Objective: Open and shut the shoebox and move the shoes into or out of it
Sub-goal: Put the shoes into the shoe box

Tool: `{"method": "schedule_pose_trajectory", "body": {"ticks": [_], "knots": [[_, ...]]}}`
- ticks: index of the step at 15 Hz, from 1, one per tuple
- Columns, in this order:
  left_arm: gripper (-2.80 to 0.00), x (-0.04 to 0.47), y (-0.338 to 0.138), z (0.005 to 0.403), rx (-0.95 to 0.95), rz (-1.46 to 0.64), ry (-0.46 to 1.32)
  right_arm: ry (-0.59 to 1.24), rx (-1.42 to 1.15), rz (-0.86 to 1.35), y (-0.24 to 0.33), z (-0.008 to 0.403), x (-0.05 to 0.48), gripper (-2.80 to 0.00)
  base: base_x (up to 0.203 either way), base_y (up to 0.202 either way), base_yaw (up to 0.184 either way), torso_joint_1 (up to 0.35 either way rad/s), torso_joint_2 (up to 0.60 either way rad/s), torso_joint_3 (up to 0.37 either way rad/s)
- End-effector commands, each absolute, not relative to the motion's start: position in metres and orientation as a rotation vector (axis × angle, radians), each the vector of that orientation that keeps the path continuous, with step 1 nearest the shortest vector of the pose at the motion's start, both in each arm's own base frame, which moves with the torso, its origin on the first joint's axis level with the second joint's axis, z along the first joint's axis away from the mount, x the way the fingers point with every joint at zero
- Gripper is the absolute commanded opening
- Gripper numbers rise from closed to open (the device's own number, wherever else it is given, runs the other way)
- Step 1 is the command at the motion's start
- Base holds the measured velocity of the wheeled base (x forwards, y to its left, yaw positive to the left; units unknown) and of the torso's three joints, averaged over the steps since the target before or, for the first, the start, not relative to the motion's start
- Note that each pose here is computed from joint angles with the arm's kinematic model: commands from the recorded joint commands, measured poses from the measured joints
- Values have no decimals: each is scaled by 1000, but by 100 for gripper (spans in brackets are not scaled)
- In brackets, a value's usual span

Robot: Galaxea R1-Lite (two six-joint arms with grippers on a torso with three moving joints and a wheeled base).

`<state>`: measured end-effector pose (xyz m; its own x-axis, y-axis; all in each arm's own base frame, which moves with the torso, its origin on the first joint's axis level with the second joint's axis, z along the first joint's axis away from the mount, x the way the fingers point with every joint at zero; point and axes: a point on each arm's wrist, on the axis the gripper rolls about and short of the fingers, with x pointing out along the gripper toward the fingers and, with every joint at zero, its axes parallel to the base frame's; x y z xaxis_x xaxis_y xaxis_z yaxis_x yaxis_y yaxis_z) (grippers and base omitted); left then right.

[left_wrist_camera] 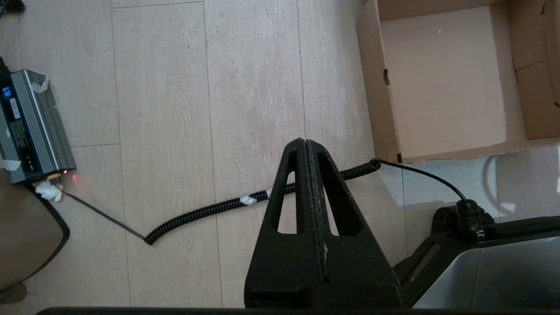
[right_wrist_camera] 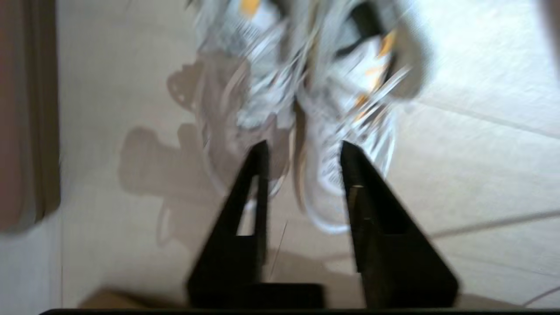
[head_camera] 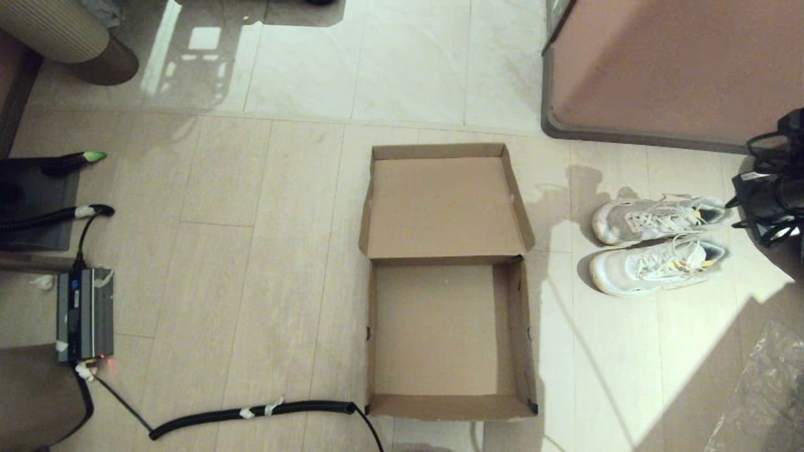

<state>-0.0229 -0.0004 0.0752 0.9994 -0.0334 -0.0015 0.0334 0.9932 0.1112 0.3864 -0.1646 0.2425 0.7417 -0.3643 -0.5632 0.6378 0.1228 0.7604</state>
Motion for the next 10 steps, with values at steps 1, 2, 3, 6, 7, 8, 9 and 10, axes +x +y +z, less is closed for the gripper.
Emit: {"method": "schedule_pose_trajectory", "body": {"ticks": [1,2,3,6,7,8,9,10], "knots": [[-280,-23,0,75,112,-34,-2,263,1271,-812,-189,226,386,0,0,0,0,0,0,0],[-280,-23,0,75,110,-32,-2,258,1277,-829,-197,222,385,0,0,0,0,0,0,0],[-280,-23,0,75,110,-33,-2,257,1282,-842,-205,219,385,0,0,0,0,0,0,0],[-280,-23,0,75,112,-32,-3,281,1306,-865,-214,197,394,0,0,0,0,0,0,0],[-280,-23,0,75,112,-32,-2,261,1319,-832,-217,195,399,0,0,0,0,0,0,0],[-280,-23,0,75,113,-31,-2,241,1330,-788,-219,192,405,0,0,0,0,0,0,0],[-280,-23,0,75,114,-31,-2,238,1337,-758,-221,188,410,0,0,0,0,0,0,0],[-280,-23,0,75,115,-31,-2,240,1337,-747,-222,184,413,0,0,0,0,0,0,0]]}}
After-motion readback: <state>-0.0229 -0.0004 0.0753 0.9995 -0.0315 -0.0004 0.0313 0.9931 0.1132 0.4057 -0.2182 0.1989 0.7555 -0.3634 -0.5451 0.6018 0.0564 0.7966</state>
